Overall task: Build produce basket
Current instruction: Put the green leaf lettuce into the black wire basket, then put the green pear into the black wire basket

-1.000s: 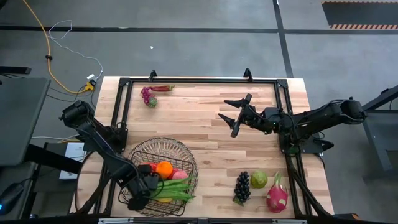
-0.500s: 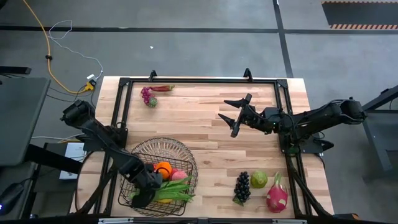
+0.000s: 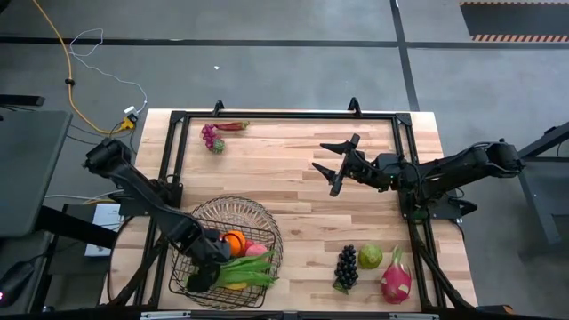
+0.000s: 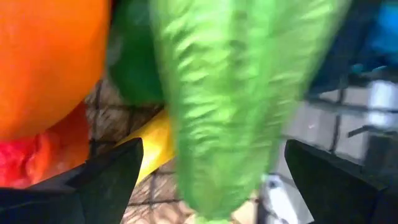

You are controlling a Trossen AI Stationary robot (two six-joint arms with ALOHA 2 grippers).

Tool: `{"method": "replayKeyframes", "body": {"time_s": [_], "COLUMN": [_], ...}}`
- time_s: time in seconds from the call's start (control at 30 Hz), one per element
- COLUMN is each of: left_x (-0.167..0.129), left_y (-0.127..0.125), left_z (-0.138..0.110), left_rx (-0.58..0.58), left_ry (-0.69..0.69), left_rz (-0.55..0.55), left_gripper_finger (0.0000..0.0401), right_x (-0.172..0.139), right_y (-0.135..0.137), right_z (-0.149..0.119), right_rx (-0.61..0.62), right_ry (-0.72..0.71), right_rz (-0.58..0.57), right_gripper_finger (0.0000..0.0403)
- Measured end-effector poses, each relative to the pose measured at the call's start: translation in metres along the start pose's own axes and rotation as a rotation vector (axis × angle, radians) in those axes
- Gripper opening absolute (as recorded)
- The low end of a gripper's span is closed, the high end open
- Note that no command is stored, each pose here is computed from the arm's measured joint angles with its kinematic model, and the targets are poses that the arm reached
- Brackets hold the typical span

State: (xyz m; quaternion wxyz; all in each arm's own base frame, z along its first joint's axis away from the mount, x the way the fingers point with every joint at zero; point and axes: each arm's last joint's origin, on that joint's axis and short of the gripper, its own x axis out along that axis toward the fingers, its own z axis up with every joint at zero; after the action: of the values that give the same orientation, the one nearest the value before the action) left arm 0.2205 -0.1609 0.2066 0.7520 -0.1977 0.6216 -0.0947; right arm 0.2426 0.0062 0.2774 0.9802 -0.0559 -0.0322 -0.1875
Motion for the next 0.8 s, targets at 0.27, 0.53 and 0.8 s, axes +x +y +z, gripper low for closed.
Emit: {"method": "replayKeyframes", "body": {"time_s": [0.27, 0.53, 0.8], "left_x": [-0.032, -0.069, -0.112], "left_y": [0.0, 0.009, 0.033], "left_z": [-0.004, -0.012, -0.003], "left_rx": [0.005, 0.072, 0.251], "left_ry": [-0.151, -0.339, -0.695], "left_rz": [0.017, 0.103, 0.456], "left_gripper_finger": [0.0381, 0.0381, 0.0381], "right_x": [0.0, 0.0, 0.0], "right_y": [0.0, 0.0, 0.0], "right_z": [0.0, -0.001, -0.001], "right_rx": [0.0, -0.002, -0.004], "right_ry": [0.003, 0.006, 0.006], "right_rz": [0.001, 0.001, 0.001], "right_gripper_finger": [0.0283, 0.0283, 0.0283]}}
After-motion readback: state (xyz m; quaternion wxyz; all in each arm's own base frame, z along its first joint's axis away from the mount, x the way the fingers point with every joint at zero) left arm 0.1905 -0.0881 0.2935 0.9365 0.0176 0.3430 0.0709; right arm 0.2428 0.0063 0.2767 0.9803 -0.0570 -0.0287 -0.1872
